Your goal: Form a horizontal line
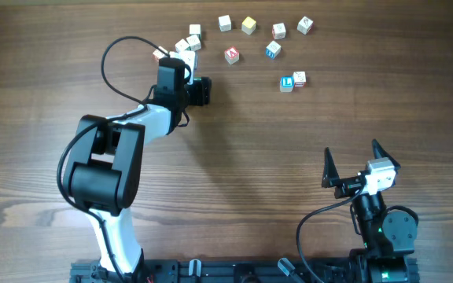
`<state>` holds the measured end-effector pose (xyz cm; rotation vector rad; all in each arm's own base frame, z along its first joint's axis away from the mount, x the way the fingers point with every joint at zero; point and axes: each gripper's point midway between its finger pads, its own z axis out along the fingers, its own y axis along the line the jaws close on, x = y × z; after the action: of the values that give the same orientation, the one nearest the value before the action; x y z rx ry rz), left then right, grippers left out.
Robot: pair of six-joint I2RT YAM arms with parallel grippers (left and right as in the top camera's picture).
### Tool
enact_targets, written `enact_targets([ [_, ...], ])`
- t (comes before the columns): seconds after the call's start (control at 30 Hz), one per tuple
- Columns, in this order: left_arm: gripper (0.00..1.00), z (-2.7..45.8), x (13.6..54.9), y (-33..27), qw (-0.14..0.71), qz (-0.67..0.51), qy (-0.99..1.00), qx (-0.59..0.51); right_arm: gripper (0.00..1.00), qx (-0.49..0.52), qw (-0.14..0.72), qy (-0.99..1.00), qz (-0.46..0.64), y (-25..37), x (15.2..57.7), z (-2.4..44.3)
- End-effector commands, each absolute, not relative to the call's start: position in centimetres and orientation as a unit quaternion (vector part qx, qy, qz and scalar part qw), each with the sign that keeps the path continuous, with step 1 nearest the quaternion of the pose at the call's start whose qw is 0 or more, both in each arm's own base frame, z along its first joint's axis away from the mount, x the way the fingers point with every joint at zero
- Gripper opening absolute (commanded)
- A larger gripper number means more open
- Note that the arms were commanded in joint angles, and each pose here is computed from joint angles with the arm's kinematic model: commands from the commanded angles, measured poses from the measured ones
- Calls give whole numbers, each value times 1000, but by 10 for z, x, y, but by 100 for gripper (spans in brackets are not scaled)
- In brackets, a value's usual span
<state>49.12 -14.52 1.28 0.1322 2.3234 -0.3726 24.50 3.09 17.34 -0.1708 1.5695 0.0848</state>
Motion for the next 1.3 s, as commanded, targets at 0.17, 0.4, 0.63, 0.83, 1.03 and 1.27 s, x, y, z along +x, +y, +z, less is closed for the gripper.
enact_targets([
  [0.17,36,4,489,-146,373,-147,915,51,100,-80,708,701,32,31,245,176],
  [0.4,27,43,487,-144,389,-146,908,51,100,-80,708,701,32,31,245,176],
  [0.63,20,114,462,-117,399,-105,910,34,100,-80,708,701,32,31,245,176],
  [0.83,16,167,417,-70,393,-39,919,-6,100,-80,708,701,32,31,245,176],
  [1.03,21,207,364,-19,387,25,920,-53,100,-80,708,701,32,31,245,176],
  [1.27,25,223,324,52,375,102,911,-138,100,-80,708,701,32,31,245,176],
])
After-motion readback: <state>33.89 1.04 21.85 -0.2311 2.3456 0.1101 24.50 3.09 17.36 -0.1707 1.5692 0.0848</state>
